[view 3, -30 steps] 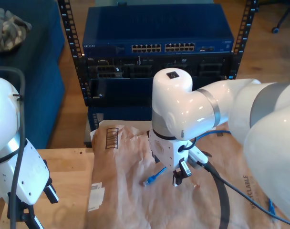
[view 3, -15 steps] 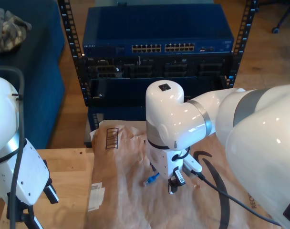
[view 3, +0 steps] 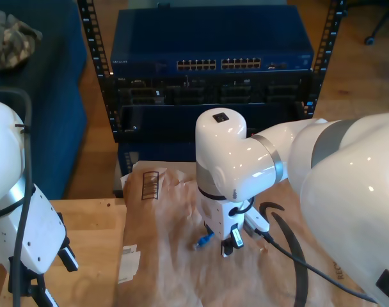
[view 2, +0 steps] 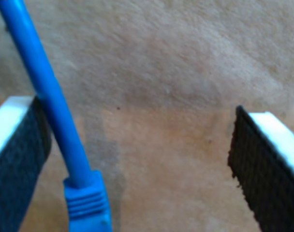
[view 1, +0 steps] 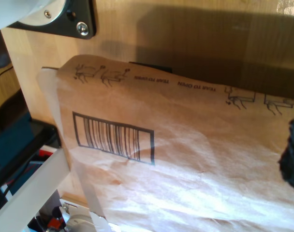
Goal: Grab the cable and plug it in
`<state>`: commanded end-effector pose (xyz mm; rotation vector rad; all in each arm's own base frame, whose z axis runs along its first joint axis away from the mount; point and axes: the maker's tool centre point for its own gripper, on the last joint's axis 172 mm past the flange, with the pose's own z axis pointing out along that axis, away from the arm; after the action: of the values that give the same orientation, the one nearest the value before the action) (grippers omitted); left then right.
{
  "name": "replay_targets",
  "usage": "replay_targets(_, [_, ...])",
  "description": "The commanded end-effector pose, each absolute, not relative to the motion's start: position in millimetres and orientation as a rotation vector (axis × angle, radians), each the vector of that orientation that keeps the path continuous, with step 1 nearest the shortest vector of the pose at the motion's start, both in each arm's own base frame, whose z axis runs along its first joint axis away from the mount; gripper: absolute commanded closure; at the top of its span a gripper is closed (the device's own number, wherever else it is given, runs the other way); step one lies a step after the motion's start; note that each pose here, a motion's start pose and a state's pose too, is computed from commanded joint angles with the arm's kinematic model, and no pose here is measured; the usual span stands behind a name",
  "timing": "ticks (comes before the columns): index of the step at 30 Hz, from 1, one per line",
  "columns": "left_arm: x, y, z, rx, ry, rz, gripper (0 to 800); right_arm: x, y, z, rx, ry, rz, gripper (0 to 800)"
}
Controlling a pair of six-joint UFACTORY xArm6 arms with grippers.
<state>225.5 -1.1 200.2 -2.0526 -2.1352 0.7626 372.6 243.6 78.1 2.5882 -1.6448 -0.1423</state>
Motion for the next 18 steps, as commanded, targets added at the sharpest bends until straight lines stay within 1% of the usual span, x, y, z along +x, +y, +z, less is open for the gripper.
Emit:
replay_targets(1, [225.5,-1.1,200.2,-2.053,-2.135,0.763,0,373.3,243.8,78.7,2.590,-1.644,-0.140,301])
replay_targets(4, [225.6,-1.1,200.5,-2.054,-2.136,0.761,0,377.5,245.3,79.0,2.600,-1.657,-0.128,361])
replay_targets(6, [226.1,-1.0,201.0,-2.055,-2.137,0.759,0,378.3,244.9,79.1,2.597,-1.664,-0.127,419])
replay_targets(9, [225.7,-1.1,201.1,-2.054,-2.136,0.761,0,379.6,244.1,79.7,2.577,-1.696,-0.125,464])
replay_targets(11, [225.7,-1.1,201.1,-2.054,-2.136,0.761,0,380.7,245.5,80.0,2.582,-1.699,-0.121,472])
replay_targets(15, [225.7,-1.1,201.1,-2.054,-2.136,0.761,0,381.3,244.9,79.6,2.581,-1.702,-0.120,539])
replay_targets(18, [225.7,-1.1,201.1,-2.054,-2.136,0.761,0,382.7,245.7,79.9,2.583,-1.709,-0.115,616])
